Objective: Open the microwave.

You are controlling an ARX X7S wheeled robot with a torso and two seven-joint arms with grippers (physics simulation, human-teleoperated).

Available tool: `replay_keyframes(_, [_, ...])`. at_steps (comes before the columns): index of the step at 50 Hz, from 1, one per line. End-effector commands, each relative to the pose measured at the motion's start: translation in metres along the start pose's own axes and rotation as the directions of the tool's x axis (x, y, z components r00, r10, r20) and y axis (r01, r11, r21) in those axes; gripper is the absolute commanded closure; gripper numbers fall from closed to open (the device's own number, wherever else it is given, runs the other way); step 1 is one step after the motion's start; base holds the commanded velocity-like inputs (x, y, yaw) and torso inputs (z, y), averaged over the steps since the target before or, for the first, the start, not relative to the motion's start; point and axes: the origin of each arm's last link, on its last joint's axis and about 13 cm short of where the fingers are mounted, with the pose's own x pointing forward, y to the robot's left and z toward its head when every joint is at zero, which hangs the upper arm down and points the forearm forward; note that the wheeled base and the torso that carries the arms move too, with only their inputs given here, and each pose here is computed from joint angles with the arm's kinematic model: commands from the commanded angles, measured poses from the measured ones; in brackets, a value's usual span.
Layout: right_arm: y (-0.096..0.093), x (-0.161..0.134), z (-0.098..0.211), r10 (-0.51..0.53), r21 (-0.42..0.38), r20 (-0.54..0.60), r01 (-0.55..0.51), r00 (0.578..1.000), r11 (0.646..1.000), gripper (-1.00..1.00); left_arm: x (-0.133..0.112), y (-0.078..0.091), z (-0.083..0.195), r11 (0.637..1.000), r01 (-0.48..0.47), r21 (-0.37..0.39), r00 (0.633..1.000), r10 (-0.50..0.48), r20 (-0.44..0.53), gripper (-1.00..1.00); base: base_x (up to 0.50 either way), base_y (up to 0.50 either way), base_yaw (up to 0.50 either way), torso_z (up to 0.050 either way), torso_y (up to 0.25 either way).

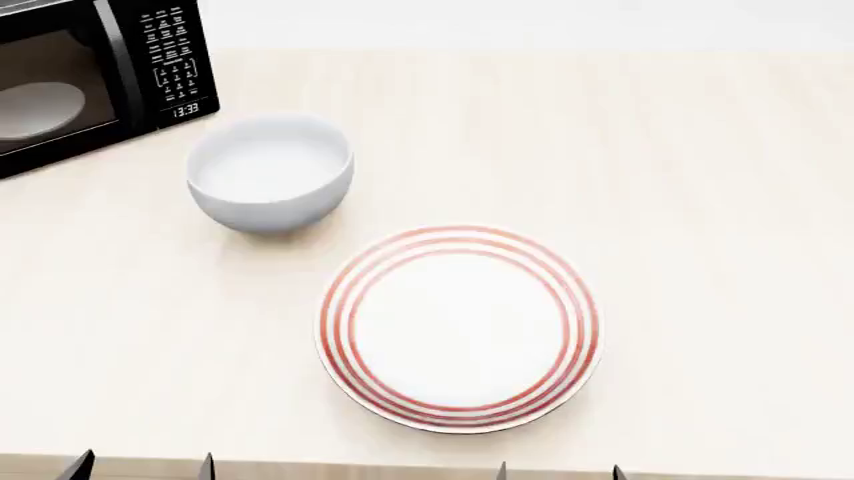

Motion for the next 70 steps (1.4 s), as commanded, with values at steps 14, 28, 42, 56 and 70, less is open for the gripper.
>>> replay_keyframes(14, [0.0,-0.003,0.043,0.022,-0.016,0.065,-0.021,0.998,1.0,-1.0,-0.01,0.003,0.019,0.999,-0.019,0.025,0.999,0.018,0.051,-1.0,0.0,0.0,0.0,0.0,0.0])
replay_keyframes(28, [0.002,-0.004,0.046,0.036,-0.05,0.085,-0.032,0.996,0.998,-1.0,-0.01,0.002,0.018,1.0,-0.007,0.016,0.999,0.006,0.038,-1.0,0.1,0.26,0.0,0.0,0.0])
replay_keyframes(42, [0.004,-0.003,0.048,0.057,-0.067,0.108,-0.05,0.993,0.997,-1.0,-0.01,0.003,0.015,1.0,-0.008,0.023,1.0,0.008,0.03,-1.0,0.16,0.46,0.0,0.0,0.0])
replay_keyframes(56, [0.007,-0.001,0.047,0.08,-0.068,0.105,-0.073,0.991,0.995,-1.0,-0.01,0.002,0.014,1.0,-0.002,0.03,1.0,0.002,0.026,-1.0,0.22,0.47,0.0,0.0,0.0])
replay_keyframes(70, [0.007,0.002,0.047,0.093,-0.061,0.098,-0.087,0.991,0.994,-1.0,-0.011,0.003,0.014,0.999,0.003,0.033,1.0,-0.004,0.026,-1.0,0.29,0.42,0.0,0.0,0.0])
